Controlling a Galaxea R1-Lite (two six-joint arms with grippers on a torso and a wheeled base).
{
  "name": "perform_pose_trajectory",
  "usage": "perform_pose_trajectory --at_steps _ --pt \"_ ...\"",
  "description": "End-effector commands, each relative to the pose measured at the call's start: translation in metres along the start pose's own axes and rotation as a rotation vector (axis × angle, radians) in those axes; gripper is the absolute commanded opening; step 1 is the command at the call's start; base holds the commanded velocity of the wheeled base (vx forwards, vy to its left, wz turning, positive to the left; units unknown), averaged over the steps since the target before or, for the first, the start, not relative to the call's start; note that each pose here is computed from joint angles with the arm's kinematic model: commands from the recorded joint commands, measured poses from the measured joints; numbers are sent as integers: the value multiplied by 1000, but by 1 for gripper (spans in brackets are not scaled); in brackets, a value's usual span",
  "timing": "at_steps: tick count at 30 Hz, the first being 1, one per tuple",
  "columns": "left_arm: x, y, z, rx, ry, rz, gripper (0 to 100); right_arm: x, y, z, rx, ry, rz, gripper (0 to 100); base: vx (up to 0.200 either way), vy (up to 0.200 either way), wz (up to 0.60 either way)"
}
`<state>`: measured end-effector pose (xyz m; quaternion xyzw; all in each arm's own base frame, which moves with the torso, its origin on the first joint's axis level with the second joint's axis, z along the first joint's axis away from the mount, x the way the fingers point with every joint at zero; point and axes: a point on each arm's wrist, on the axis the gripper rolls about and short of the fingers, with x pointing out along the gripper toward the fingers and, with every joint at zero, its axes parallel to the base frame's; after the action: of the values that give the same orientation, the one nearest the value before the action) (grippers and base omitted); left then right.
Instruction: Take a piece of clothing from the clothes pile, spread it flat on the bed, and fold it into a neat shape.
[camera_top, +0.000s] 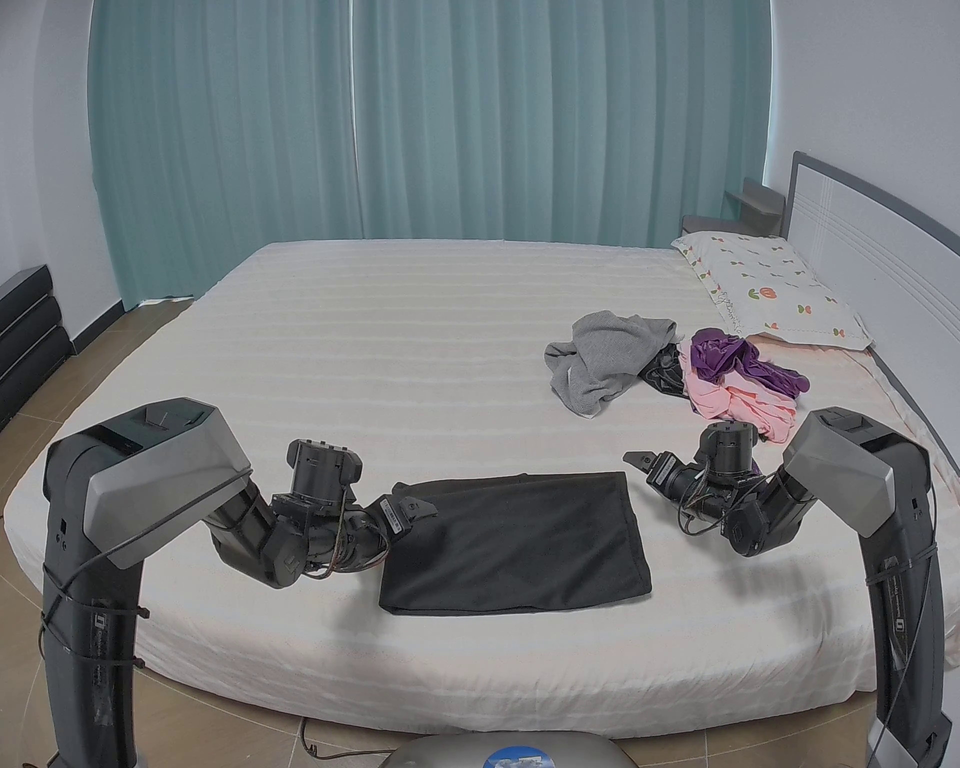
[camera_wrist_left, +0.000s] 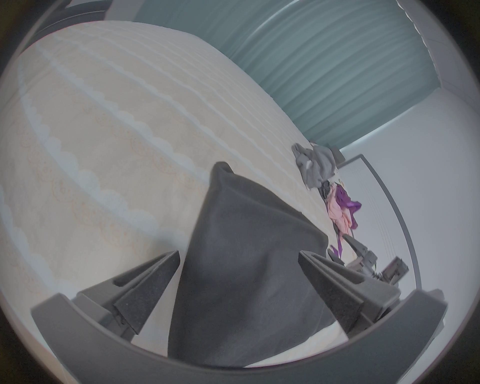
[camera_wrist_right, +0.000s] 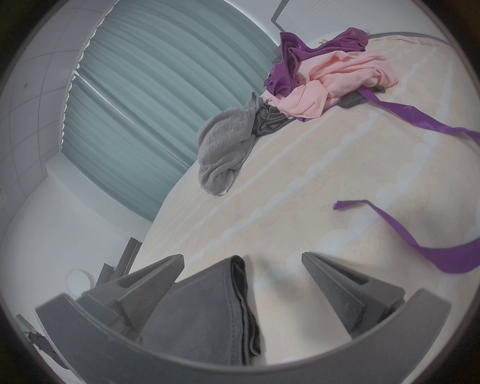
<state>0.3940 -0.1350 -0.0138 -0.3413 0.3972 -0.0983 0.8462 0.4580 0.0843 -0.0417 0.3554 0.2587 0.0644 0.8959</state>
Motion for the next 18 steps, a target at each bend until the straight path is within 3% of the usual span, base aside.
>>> perform_pose_trajectory --at_steps 1,5,18 --pt "-7 1 -8 21 23 -1 100 2 -5 -7 -7 21 -10 100 0 0 0" --pt "-1 4 -12 72 20 -2 100 2 -4 -8 -10 19 -4 100 0 0 0" --pt "9 5 -12 77 -8 19 100 1 -3 -8 -11 13 3 100 0 0 0"
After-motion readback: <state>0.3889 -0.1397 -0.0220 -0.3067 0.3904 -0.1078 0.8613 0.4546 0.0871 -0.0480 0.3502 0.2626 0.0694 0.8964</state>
